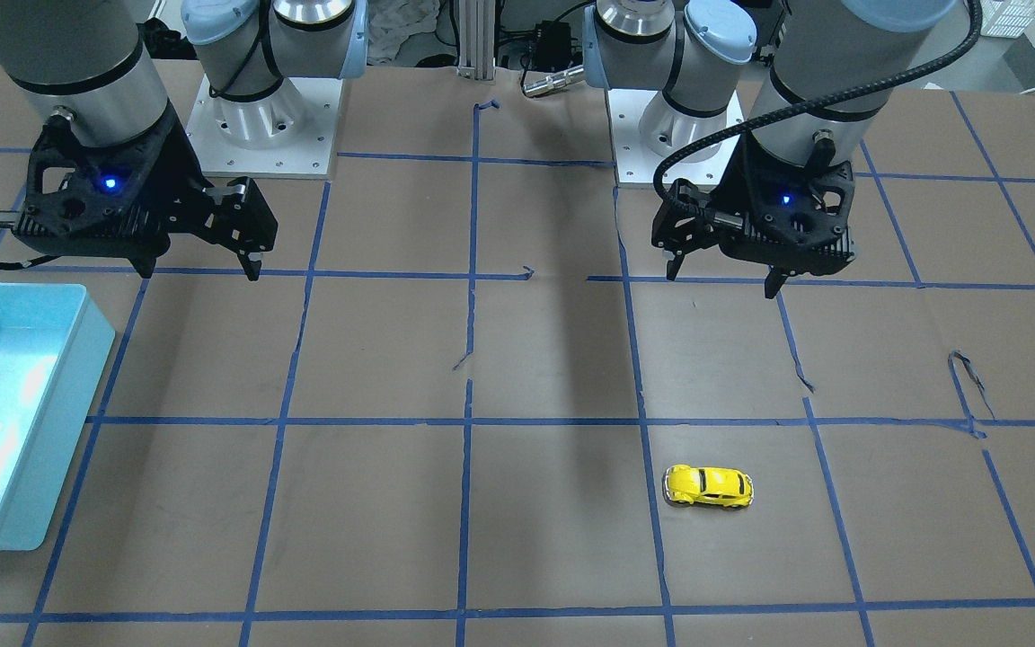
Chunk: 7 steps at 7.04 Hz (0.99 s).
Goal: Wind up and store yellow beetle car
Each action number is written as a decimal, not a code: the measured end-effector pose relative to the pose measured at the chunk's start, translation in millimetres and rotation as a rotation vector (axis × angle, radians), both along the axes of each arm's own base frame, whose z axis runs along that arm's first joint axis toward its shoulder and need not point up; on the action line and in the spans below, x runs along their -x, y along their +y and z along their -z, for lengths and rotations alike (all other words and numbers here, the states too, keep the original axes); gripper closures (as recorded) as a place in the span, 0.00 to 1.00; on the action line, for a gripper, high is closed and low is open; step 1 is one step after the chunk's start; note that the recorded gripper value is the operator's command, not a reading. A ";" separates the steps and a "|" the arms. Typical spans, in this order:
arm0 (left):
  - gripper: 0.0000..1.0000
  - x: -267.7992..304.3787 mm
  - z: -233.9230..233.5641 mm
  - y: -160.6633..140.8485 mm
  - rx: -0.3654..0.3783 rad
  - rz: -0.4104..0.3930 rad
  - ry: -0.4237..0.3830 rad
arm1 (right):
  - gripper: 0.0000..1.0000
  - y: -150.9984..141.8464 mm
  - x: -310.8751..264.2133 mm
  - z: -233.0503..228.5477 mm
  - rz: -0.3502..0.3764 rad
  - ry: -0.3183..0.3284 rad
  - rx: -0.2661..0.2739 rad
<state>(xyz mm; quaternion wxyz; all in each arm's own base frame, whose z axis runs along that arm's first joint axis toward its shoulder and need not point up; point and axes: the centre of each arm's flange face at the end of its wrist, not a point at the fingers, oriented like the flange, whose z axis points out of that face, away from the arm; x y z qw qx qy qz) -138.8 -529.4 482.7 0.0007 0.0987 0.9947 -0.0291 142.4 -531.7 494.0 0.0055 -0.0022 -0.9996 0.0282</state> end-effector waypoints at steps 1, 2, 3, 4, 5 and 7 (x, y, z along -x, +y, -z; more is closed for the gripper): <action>0.00 -0.1 1.0 -0.1 -0.002 0.000 0.000 | 0.00 -0.3 0.2 0.1 0.000 0.000 0.000; 0.00 -0.7 1.7 0.1 -0.004 -0.001 -0.003 | 0.00 -0.3 0.1 0.1 0.000 0.000 0.000; 0.00 -1.6 3.2 -0.2 -0.007 -0.002 -0.007 | 0.00 -0.3 -0.1 0.1 0.000 -0.001 0.000; 0.00 -2.3 5.4 -1.5 -0.010 -0.003 -0.010 | 0.00 -0.3 -0.3 0.1 0.000 -0.002 0.000; 0.00 -2.7 6.8 -3.8 -0.006 -0.004 -0.009 | 0.00 -0.3 -0.3 0.1 0.000 -0.002 0.000; 0.00 -2.5 6.1 -5.6 0.006 -0.010 -0.002 | 0.00 -0.4 -1.0 1.1 0.000 -0.006 -0.001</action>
